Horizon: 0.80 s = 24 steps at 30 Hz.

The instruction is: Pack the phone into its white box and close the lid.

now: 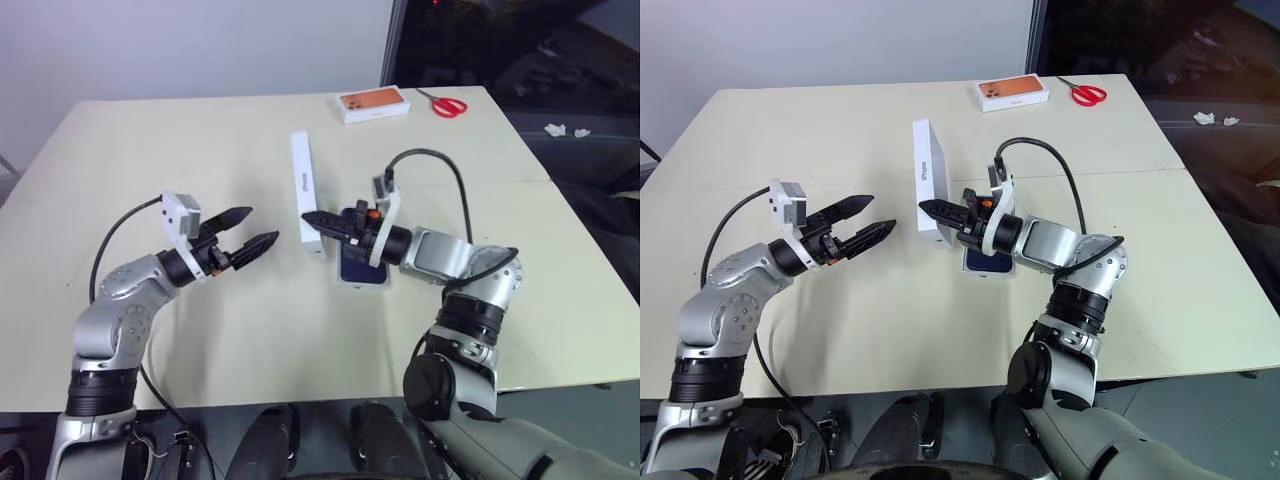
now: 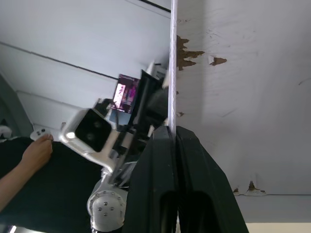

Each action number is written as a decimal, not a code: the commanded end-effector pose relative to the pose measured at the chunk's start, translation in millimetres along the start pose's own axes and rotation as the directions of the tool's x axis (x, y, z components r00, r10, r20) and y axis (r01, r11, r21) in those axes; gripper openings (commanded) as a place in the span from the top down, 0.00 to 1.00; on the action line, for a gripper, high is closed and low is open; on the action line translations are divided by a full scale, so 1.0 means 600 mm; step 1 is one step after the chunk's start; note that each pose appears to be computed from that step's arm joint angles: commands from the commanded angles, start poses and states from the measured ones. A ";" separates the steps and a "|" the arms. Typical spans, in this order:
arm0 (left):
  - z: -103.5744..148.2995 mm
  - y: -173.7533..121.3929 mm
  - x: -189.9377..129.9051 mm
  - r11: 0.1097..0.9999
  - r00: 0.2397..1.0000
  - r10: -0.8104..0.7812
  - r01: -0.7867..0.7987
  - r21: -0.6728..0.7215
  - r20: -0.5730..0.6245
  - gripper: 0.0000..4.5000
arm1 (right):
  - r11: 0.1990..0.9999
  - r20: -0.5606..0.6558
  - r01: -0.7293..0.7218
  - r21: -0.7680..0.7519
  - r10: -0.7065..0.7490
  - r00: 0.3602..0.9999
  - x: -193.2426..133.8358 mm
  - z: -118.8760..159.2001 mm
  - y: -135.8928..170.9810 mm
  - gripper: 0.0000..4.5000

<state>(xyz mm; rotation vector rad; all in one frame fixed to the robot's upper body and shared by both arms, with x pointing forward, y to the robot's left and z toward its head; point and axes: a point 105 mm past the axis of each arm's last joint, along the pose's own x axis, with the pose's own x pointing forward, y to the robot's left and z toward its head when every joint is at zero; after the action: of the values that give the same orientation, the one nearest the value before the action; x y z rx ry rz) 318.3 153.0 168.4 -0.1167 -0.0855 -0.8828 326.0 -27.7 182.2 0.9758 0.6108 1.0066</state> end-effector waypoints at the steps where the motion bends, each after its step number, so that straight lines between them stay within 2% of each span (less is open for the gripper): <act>1: 0.006 -0.013 0.008 0.999 1.000 -0.018 0.018 0.038 0.011 0.07 | 0.994 -0.013 -0.084 0.076 0.085 0.996 0.023 -0.032 0.010 1.00; 4: -0.015 -0.014 0.017 1.000 1.000 -0.016 0.016 -0.008 -0.006 0.31 | 0.991 -0.026 -0.051 0.122 0.054 0.998 0.021 -0.047 -0.012 1.00; 7: -0.031 -0.016 0.029 0.999 1.000 -0.016 0.016 -0.030 -0.016 0.67 | 0.986 -0.018 -0.017 0.164 0.020 1.000 0.019 -0.046 -0.032 0.78; 10: -0.052 -0.014 0.045 1.000 0.999 0.005 -0.006 -0.026 -0.031 1.00 | 0.983 -0.019 0.000 0.181 0.004 1.000 0.015 -0.049 -0.042 0.46; 14: -0.081 -0.015 0.083 0.999 0.999 0.021 -0.022 -0.034 -0.034 1.00 | 0.988 0.011 0.037 0.152 -0.039 0.999 0.001 -0.030 -0.050 0.01; 19: -0.067 -0.024 0.112 1.000 1.000 -0.013 0.013 -0.016 0.005 1.00 | 0.995 0.052 0.097 -0.017 -0.096 0.994 -0.039 0.017 -0.041 0.01; 20: -0.065 -0.027 0.115 1.000 1.000 -0.021 0.021 -0.015 0.009 1.00 | 0.980 0.054 0.147 -0.134 -0.141 0.989 -0.055 0.029 -0.037 0.01; 22: -0.063 -0.029 0.117 1.000 1.000 -0.026 0.027 -0.011 0.015 1.00 | 0.942 0.046 0.195 -0.274 -0.190 0.981 -0.070 0.037 -0.034 0.01; 24: -0.065 -0.033 0.118 0.999 0.999 -0.045 0.046 -0.030 0.014 1.00 | 0.813 0.036 0.271 -0.515 -0.295 0.955 -0.102 0.047 -0.042 0.01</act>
<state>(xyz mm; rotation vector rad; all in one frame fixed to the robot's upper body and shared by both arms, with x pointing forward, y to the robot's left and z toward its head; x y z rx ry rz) 350.8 84.5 132.1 -0.1581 -0.0575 -0.9036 338.8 -101.5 165.7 0.5423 0.5318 0.7934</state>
